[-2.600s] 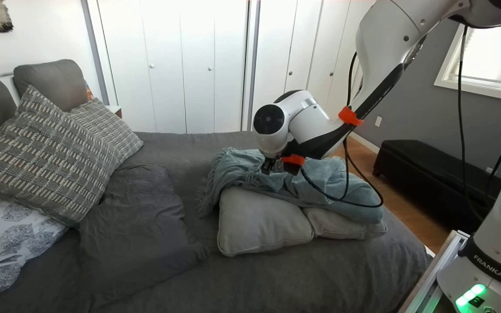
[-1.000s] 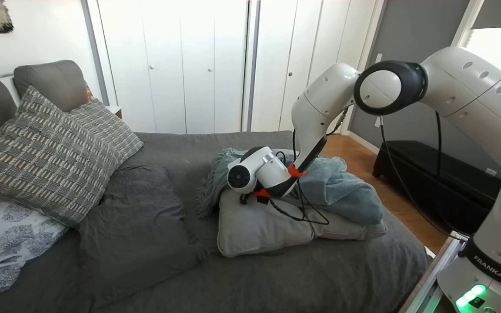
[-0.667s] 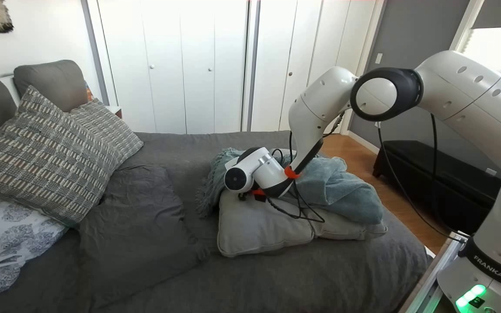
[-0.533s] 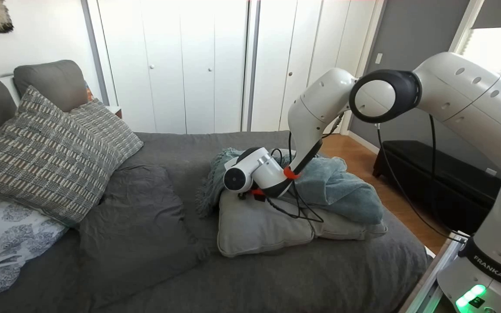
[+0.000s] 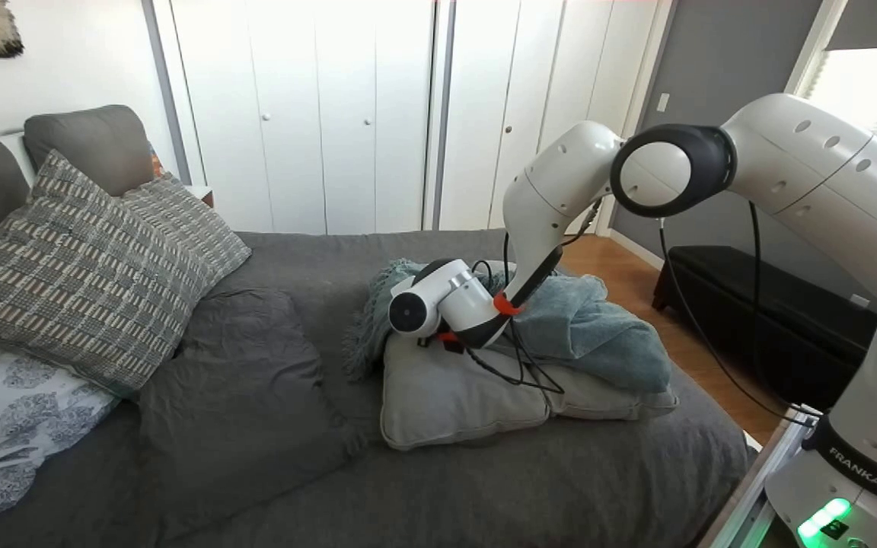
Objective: Fold the fleece once
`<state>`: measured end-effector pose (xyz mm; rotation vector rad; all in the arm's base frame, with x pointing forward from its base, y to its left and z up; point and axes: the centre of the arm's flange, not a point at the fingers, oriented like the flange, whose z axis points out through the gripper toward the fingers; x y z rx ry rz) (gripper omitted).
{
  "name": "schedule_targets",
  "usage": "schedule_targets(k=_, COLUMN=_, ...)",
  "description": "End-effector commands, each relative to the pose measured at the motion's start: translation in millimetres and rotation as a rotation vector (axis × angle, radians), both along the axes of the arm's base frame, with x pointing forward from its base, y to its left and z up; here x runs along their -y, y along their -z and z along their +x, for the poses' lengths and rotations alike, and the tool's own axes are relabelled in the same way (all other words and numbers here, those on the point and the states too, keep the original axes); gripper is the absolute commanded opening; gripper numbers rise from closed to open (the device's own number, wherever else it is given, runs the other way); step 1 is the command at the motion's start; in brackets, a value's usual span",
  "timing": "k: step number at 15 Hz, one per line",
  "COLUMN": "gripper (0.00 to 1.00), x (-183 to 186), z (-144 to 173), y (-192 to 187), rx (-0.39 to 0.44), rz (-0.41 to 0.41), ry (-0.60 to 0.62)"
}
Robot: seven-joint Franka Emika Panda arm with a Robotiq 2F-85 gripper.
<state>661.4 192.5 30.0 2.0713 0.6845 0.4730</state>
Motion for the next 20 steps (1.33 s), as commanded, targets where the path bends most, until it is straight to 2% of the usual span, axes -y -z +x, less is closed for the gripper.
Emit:
schedule_targets(k=1, gripper=0.05, x=-0.7, z=-2.3, y=-14.0, rx=-0.052, rz=0.024, ry=0.028)
schedule_targets(k=3, gripper=0.0, x=0.8, z=-3.2, y=-24.4, rx=-0.056, rz=0.043, ry=0.043)
schedule_targets(k=6, gripper=0.02, x=7.8, z=2.8, y=-60.9, rx=0.01, rz=0.065, ry=0.075)
schedule_targets(k=14, gripper=0.02, x=31.8, z=41.6, y=-246.8, rx=0.387, rz=0.04, ry=0.104)
schedule_targets(k=17, gripper=0.02, x=23.2, z=36.4, y=-310.0, rx=0.465, rz=0.065, ry=0.058)
schedule_targets(k=19, gripper=0.02, x=9.8, z=25.4, y=-342.8, rx=0.487, rz=0.093, ry=0.004)
schedule_targets(k=20, gripper=0.02, x=1.7, z=17.7, y=-357.1, rx=0.473, rz=0.114, ry=-0.019)
